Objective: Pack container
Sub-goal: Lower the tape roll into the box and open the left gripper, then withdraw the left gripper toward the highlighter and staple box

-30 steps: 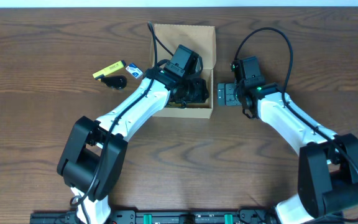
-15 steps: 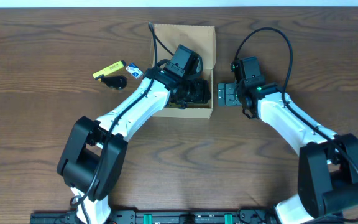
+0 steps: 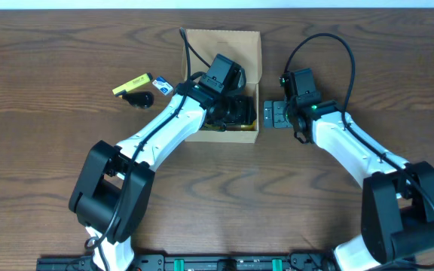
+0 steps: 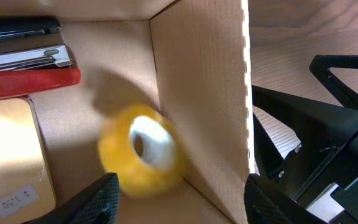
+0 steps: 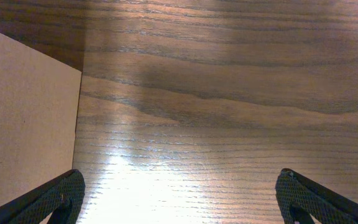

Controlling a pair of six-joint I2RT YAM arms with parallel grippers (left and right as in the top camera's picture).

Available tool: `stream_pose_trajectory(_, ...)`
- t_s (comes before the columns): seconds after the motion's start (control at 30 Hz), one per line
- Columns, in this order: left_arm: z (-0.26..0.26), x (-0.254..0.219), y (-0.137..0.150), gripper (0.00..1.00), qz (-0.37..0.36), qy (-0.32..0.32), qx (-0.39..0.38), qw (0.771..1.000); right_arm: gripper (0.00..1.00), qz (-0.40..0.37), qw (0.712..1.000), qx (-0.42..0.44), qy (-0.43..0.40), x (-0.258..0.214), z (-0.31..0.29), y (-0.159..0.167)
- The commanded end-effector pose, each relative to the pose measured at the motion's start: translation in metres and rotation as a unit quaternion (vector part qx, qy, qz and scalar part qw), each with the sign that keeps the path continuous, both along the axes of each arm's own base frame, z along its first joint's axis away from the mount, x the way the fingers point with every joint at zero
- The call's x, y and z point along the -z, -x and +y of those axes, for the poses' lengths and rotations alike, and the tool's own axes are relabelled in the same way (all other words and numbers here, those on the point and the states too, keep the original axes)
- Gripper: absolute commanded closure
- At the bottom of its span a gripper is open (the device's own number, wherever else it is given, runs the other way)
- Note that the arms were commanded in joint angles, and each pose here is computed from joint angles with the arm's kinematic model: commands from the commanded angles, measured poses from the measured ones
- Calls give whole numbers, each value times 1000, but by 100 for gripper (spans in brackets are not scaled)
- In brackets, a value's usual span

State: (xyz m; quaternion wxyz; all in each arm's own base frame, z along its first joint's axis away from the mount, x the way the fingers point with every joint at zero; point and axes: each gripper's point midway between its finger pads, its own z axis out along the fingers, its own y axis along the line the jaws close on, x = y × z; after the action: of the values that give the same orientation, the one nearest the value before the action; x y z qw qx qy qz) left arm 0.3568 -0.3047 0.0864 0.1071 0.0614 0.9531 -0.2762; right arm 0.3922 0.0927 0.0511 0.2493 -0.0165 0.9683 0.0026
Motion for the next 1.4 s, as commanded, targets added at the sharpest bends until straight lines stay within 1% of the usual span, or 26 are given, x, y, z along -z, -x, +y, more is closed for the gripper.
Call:
stream_pose_trajectory(0.0,-6,-2,-3,35,0,9,4,1000,1,5,1000,9,-1,4,-4,0)
stream_pose_trajectory(0.47,-4,-9,-6,36,-3,14,-6,1000,1,5,1000,9,-1,4,-4,0)
stream_pose_trajectory(0.57,5,-24,-15,40,-21,18,-19,999,1,5,1000,9,-1,4,-4,0)
stream_pose_trajectory(0.7,35,-49,-30,41,-65,-10,-64,996,1,5,1000,9,-1,4,-4,0)
stream_pose_trajectory(0.77,55,-61,-36,42,-89,-37,-92,991,1,5,1000,9,-1,4,-4,0)
stream_pose_trajectory(0.9,97,-89,-45,43,-141,-94,-152,974,1,5,1000,9,-1,4,-4,0)
stream_pose_trajectory(1.03,134,-114,-46,43,-178,-141,-201,953,1,5,1000,9,-1,4,-4,0)
stream_pose_trajectory(1.1,151,-118,-42,44,-179,-165,-217,945,1,5,1000,9,-1,4,-4,0)
stream_pose_trajectory(1.2,175,-114,-35,48,-161,-195,-242,937,1,5,1000,9,-1,4,-4,0)
stream_pose_trajectory(1.37,210,-106,-33,48,-123,-210,-297,923,1,5,1000,9,-1,4,-4,0)
